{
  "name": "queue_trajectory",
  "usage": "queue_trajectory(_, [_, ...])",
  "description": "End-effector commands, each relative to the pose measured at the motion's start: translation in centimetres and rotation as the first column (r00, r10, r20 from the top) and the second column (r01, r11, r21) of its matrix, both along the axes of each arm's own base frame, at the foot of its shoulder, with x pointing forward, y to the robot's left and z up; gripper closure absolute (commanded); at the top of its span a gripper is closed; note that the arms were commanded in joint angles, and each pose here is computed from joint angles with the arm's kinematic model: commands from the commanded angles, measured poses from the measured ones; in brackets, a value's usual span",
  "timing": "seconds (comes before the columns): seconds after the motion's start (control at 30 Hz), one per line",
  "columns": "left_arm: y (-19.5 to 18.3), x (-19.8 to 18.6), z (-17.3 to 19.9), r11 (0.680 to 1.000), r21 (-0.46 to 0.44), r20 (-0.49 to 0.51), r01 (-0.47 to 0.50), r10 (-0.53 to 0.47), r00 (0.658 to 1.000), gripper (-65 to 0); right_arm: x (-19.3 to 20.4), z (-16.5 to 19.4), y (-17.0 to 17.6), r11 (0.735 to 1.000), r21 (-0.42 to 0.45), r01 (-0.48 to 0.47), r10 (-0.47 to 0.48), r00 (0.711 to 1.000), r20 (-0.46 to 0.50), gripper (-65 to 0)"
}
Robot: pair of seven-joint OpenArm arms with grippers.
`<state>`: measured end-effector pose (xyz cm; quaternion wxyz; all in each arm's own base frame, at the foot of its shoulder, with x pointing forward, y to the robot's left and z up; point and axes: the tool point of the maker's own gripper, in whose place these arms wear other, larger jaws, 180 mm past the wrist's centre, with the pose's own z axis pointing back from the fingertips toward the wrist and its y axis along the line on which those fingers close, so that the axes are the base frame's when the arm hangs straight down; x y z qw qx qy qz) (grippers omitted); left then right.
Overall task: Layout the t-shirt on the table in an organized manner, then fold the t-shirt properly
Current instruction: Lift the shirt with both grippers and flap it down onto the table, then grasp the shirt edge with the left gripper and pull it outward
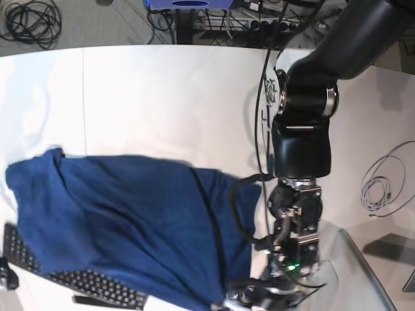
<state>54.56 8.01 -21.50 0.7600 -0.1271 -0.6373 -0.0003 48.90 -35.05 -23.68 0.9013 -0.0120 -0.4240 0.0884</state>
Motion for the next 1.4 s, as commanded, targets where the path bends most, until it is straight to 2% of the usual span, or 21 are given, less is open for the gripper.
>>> queue_trajectory(0.0, [-0.1, 0.2, 2.1, 0.999, -0.046, 0.069, 0.006, -0.003, 0.998, -48.5, -0.7, 1.4, -2.1, 0.999, -0.004, 0.043, -0.043, 0.998, 0.054, -61.7])
queue_trajectory(0.03, [0.1, -0.1, 1.5, 0.998, -0.063, 0.066, 0.003, 0.001, 0.998, -59.9, -1.4, 1.1, -2.6, 0.998, 0.002, 0.062, -0.062, 0.996, 0.066, -60.0])
queue_trajectory(0.07, [1.1, -0.4, 0.7, 0.998, -0.068, 0.056, -0.008, 0.012, 0.998, -65.0, -2.1, 0.7, -2.9, 0.997, 0.005, 0.076, -0.076, 0.994, 0.073, -58.8])
queue_trajectory(0.27, [3.6, -4.3, -7.2, 0.997, -0.069, -0.087, -0.044, 0.038, 0.995, -65.0, -8.3, -5.7, -3.3, 0.991, 0.003, 0.133, -0.133, 0.991, 0.003, -57.2])
queue_trajectory(0.37, [5.0, -8.4, -12.1, 0.998, -0.034, -0.179, -0.057, 0.050, 0.983, -65.0, -10.8, -9.0, -2.9, 0.980, 0.071, 0.186, -0.184, 0.982, -0.035, -57.2])
queue_trajectory(0.43, [5.0, -11.8, -15.7, 0.998, -0.025, -0.253, -0.060, 0.051, 0.966, -65.0, -11.9, -10.9, -2.9, 0.960, 0.146, 0.238, -0.236, 0.971, -0.035, -57.2])
queue_trajectory(0.53, [6.1, -16.1, -19.9, 0.998, 0.005, -0.351, -0.063, 0.061, 0.934, -65.0, -12.9, -14.2, -2.9, 0.899, 0.298, 0.320, -0.323, 0.946, -0.043, -57.0])
queue_trajectory(0.6, [6.2, -18.3, -22.0, 0.998, 0.006, -0.400, -0.056, 0.053, 0.915, -65.0, -12.9, -15.9, -3.6, 0.828, 0.375, 0.417, -0.427, 0.902, -0.060, -57.0])
queue_trajectory(0.63, [5.9, -19.1, -22.5, 0.999, 0.001, -0.413, -0.039, 0.036, 0.910, -65.0, -12.6, -16.7, -3.3, 0.805, 0.407, 0.432, -0.445, 0.893, -0.067, -57.0])
queue_trajectory(0.77, [4.6, -20.2, -23.1, 1.000, -0.026, -0.423, 0.017, -0.026, 0.906, -65.0, -11.5, -18.5, -2.4, 0.745, 0.497, 0.446, -0.471, 0.878, -0.082, -57.0])
queue_trajectory(0.87, [4.2, -20.1, -22.9, 0.997, -0.075, -0.421, 0.000, -0.032, 0.906, -65.0, -10.2, -19.4, -1.2, 0.690, 0.568, 0.449, -0.501, 0.863, -0.074, -57.0])
queue_trajectory(0.9, [4.2, -20.0, -22.7, 0.994, -0.108, -0.415, -0.014, -0.032, 0.909, -65.0, -10.1, -19.6, -1.4, 0.670, 0.577, 0.468, -0.523, 0.849, -0.080, -57.0])
queue_trajectory(0.97, [4.4, -19.8, -22.2, 0.983, -0.178, -0.407, -0.044, -0.033, 0.913, -61.2, -10.7, -20.9, -2.4, 0.619, 0.560, 0.551, -0.587, 0.798, -0.136, -57.0])
queue_trajectory(1.03, [5.1, -19.7, -22.0, 0.977, -0.206, -0.402, -0.056, -0.032, 0.915, -58.7, -11.4, -21.6, -3.1, 0.585, 0.536, 0.609, -0.632, 0.756, -0.170, -57.0])
queue_trajectory(1.13, [5.5, -19.7, -21.8, 0.973, -0.222, -0.400, -0.065, -0.030, 0.916, -58.6, -12.7, -22.6, -3.7, 0.516, 0.554, 0.653, -0.680, 0.706, -0.199, -57.0])
queue_trajectory(1.2, [5.9, -19.7, -21.9, 0.973, -0.219, -0.403, -0.073, -0.022, 0.915, -58.3, -13.2, -22.7, -4.1, 0.494, 0.561, 0.665, -0.696, 0.689, -0.204, -57.0])
queue_trajectory(1.37, [6.7, -20.3, -23.7, 0.975, -0.204, -0.451, -0.088, -0.014, 0.892, -58.1, -13.6, -22.6, -5.0, 0.498, 0.549, 0.672, -0.702, 0.684, -0.201, -57.2])
